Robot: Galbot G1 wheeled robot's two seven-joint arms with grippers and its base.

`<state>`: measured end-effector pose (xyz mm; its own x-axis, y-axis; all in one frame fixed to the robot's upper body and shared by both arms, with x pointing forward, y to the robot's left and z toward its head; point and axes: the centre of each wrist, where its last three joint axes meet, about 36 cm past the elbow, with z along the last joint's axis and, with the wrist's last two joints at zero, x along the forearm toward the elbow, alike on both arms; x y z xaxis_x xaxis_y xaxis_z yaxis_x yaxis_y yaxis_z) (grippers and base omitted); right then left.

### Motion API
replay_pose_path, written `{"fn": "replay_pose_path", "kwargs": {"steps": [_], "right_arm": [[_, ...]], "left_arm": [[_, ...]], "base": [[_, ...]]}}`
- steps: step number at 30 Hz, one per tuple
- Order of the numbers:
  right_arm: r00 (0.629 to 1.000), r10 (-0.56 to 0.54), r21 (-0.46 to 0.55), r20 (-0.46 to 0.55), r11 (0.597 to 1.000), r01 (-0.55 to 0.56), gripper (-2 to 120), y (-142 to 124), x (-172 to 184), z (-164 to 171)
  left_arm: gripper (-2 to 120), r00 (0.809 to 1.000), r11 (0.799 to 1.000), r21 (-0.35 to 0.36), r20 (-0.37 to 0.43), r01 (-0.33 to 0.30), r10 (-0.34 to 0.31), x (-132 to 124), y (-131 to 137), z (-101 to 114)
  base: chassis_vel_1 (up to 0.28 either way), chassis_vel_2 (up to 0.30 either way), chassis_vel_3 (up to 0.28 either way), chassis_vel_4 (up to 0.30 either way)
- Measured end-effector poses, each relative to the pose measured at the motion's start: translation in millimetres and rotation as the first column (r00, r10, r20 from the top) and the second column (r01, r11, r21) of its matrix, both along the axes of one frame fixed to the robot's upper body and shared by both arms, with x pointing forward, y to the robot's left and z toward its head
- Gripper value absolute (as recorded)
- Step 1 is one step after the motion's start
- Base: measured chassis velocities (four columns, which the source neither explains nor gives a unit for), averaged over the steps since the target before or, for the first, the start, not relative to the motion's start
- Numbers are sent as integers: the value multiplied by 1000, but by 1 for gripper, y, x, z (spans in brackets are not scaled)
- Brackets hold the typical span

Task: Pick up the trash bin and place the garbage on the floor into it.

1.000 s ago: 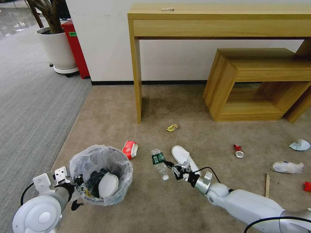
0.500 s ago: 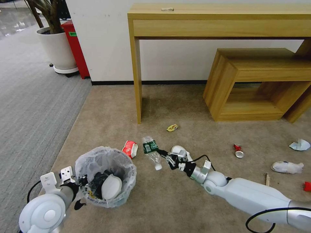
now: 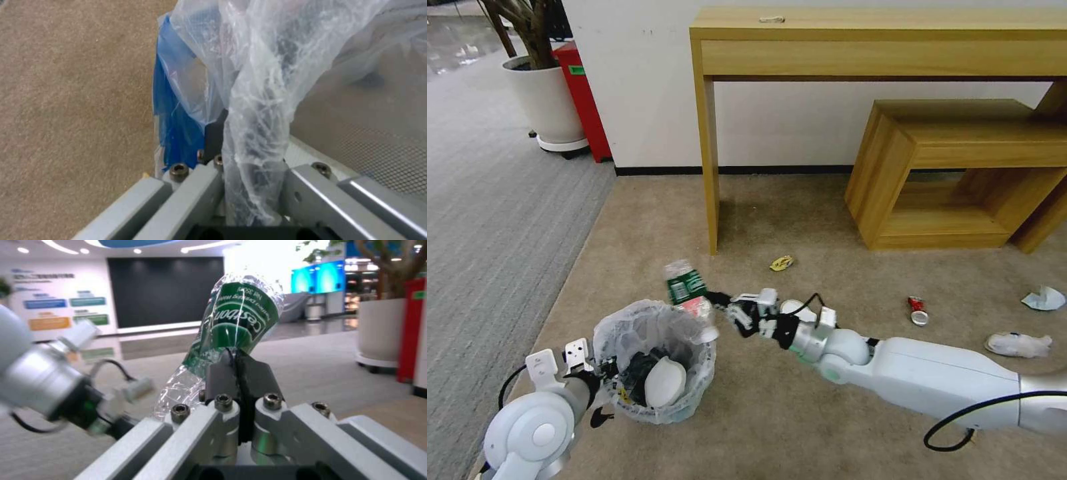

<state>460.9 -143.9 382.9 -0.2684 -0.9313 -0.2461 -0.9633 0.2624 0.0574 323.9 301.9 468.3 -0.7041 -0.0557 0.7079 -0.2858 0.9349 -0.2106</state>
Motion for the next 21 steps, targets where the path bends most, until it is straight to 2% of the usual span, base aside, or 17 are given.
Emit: {"fn": "replay_pose_path", "kwargs": {"steps": [12,21], "right_arm": [[994,101,-34,-30,994,-102,0,40,-22,2],[992,116,-80,-46,990,-120,0,46,-25,-15]], "left_arm": [[0,1000,1000,-24,27,-10,11,7,2,12],[0,999,999,-36,50,-7,9,6,3,24]], "base": [[0,0,0,0],[0,0,0,0]]}}
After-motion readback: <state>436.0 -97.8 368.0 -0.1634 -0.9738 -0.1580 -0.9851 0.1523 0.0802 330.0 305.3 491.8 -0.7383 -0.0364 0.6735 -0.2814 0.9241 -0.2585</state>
